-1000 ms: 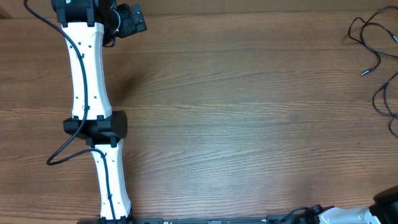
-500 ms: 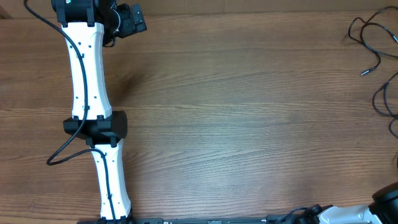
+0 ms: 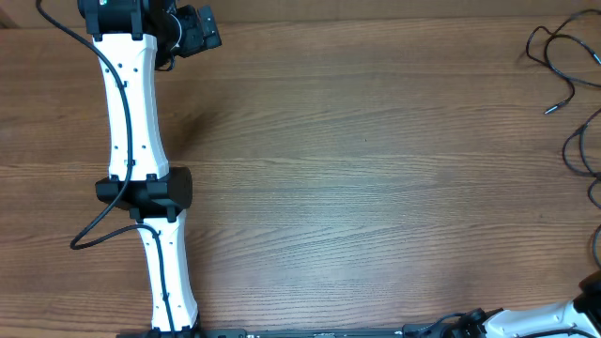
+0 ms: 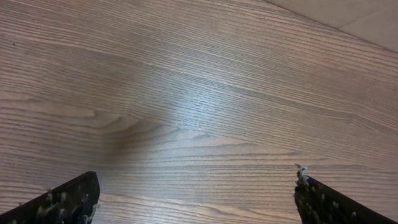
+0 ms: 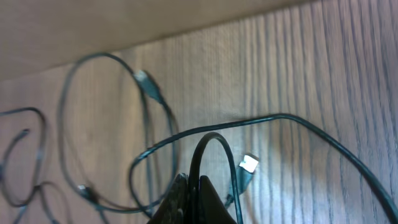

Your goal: Untangle cables

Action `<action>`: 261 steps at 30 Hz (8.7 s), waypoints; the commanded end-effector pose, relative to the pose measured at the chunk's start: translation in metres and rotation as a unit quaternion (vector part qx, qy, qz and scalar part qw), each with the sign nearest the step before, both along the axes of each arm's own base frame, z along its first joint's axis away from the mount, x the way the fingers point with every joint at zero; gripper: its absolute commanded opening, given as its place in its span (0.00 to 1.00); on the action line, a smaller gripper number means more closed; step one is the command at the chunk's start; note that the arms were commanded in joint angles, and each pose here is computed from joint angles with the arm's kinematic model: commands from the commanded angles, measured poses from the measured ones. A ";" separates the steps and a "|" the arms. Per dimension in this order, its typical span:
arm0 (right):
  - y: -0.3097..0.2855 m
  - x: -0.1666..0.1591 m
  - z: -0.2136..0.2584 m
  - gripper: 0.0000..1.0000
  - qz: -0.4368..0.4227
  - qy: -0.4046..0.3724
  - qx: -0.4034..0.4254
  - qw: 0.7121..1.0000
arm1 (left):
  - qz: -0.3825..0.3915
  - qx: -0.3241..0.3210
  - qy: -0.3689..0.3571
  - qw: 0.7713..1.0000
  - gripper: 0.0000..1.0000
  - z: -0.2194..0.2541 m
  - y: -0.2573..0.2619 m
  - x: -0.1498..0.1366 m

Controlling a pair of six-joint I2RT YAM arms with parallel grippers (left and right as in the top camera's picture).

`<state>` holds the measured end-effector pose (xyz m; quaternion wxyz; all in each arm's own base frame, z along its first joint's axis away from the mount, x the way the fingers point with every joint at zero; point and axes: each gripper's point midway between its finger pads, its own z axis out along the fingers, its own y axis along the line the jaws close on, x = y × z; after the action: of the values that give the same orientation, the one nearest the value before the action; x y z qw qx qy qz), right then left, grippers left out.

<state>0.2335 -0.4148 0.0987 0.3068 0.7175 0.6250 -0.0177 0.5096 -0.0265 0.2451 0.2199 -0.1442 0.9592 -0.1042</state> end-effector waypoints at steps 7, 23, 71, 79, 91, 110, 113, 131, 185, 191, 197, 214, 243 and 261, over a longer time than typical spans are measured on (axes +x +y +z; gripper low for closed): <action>0.001 -0.014 -0.019 0.04 -0.020 0.039 0.002 0.999 | 0.002 0.003 -0.027 1.000 1.00 0.023 -0.001 -0.005; 0.006 -0.019 -0.027 0.72 -0.023 0.050 0.009 0.998 | 0.002 0.003 -0.027 1.000 1.00 0.023 -0.001 -0.005; 0.068 0.069 0.007 1.00 -0.345 -0.106 0.075 0.929 | 0.002 0.003 -0.026 1.000 1.00 0.023 -0.001 -0.005; 0.056 0.071 -0.029 1.00 -0.356 -0.085 0.068 0.928 | 0.002 0.003 -0.026 1.000 1.00 0.022 -0.001 -0.005; 0.044 0.086 -0.056 1.00 -0.324 -0.078 0.056 0.941 | 0.002 0.003 -0.026 1.000 1.00 0.023 -0.001 -0.005; 0.029 0.088 -0.047 0.04 -0.289 -0.066 0.006 0.955 | 0.002 0.003 -0.027 1.000 1.00 0.023 -0.001 -0.005; 0.028 0.090 -0.042 0.04 -0.280 -0.066 0.000 0.958 | 0.002 0.003 -0.027 1.000 1.00 0.023 -0.001 -0.005; 0.024 0.076 0.066 0.04 -0.210 -0.090 -0.086 0.970 | 0.002 0.003 -0.026 1.000 1.00 0.023 -0.001 -0.005; 0.157 0.223 0.086 0.04 -0.036 -0.222 -0.011 0.974 | 0.002 0.003 -0.027 1.000 1.00 0.023 -0.001 -0.005; 0.178 0.237 0.103 0.04 -0.038 -0.213 -0.095 0.972 | 0.002 0.003 -0.027 1.000 1.00 0.023 -0.001 -0.005; 0.145 0.217 0.117 0.04 -0.066 -0.173 -0.185 0.965 | 0.002 0.003 -0.027 1.000 1.00 0.023 -0.001 -0.005; 0.062 0.183 0.090 0.04 -0.101 -0.135 -0.207 0.964 | 0.002 0.003 -0.027 1.000 1.00 0.023 -0.001 -0.005; 0.375 0.278 0.253 0.80 0.551 -0.277 -0.331 0.714 | 0.002 0.003 -0.026 1.000 1.00 0.023 -0.001 -0.005; 0.362 0.019 0.324 0.92 0.389 -0.330 -0.524 0.682 | 0.002 0.003 -0.027 1.000 1.00 0.023 -0.001 -0.005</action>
<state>0.2543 -0.0465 0.4756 0.8099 0.0625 0.5830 0.0154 0.5096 -0.0265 0.2451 0.2199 -0.1442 0.9592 -0.1042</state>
